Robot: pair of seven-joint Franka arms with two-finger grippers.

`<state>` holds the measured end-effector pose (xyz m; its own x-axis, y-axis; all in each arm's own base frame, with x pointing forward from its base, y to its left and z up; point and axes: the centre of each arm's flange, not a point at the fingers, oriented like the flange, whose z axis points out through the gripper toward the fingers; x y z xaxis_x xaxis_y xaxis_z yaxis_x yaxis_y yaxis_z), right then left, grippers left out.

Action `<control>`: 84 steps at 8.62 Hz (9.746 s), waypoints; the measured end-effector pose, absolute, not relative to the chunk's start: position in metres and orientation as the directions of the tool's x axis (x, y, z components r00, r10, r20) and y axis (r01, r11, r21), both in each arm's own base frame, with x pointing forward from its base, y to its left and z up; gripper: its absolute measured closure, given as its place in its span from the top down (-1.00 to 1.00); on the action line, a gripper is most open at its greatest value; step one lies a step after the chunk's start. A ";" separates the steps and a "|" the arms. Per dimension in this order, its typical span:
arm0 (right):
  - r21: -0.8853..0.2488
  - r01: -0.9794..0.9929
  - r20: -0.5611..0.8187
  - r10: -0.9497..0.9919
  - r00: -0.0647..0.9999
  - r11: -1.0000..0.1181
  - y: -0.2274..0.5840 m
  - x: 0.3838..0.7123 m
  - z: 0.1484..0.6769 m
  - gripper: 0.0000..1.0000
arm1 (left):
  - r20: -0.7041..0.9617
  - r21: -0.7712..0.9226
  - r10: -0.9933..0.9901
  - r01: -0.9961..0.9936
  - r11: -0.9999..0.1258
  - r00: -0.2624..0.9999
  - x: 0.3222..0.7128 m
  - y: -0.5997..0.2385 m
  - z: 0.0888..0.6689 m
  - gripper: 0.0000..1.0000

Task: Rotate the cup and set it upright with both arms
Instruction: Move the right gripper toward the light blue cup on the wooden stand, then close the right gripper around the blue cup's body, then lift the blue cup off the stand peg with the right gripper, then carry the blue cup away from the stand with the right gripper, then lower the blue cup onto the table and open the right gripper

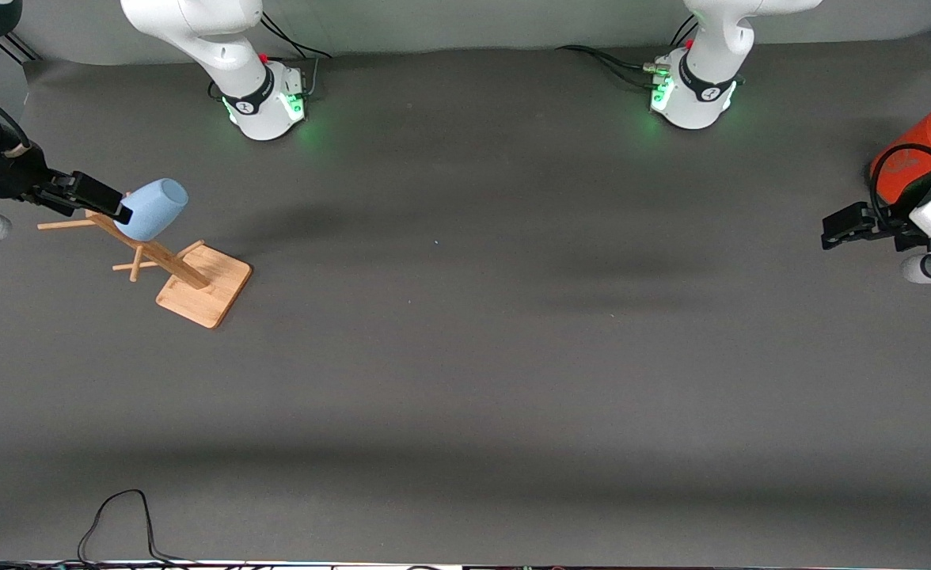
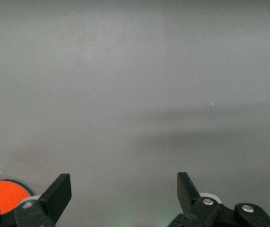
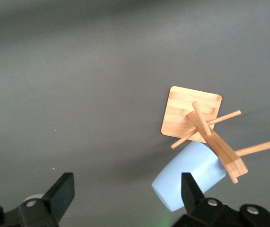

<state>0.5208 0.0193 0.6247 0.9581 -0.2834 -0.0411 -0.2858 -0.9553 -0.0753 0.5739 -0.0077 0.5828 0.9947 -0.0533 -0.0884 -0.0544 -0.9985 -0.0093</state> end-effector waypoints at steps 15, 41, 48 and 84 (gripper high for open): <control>0.313 -0.753 -0.418 -0.796 0.438 -0.579 -0.016 0.523 0.477 1.00 | -0.082 -0.010 -0.051 -0.052 -0.999 0.995 0.575 -0.006 0.582 1.00; 0.357 -0.658 -0.439 -0.741 0.508 -0.663 0.045 0.515 0.473 0.42 | -0.086 -0.010 -0.060 -0.061 -0.998 0.994 0.574 -0.011 0.581 1.00; 0.358 -0.633 -0.481 -0.716 0.505 -0.687 0.066 0.509 0.503 0.42 | -0.086 -0.010 -0.064 -0.065 -0.998 0.994 0.574 -0.015 0.581 1.00; -0.134 -0.220 -0.038 -0.217 0.975 -0.966 0.581 0.483 0.260 1.00 | -0.081 -0.003 -0.040 -0.040 -0.999 0.996 0.575 -0.002 0.581 1.00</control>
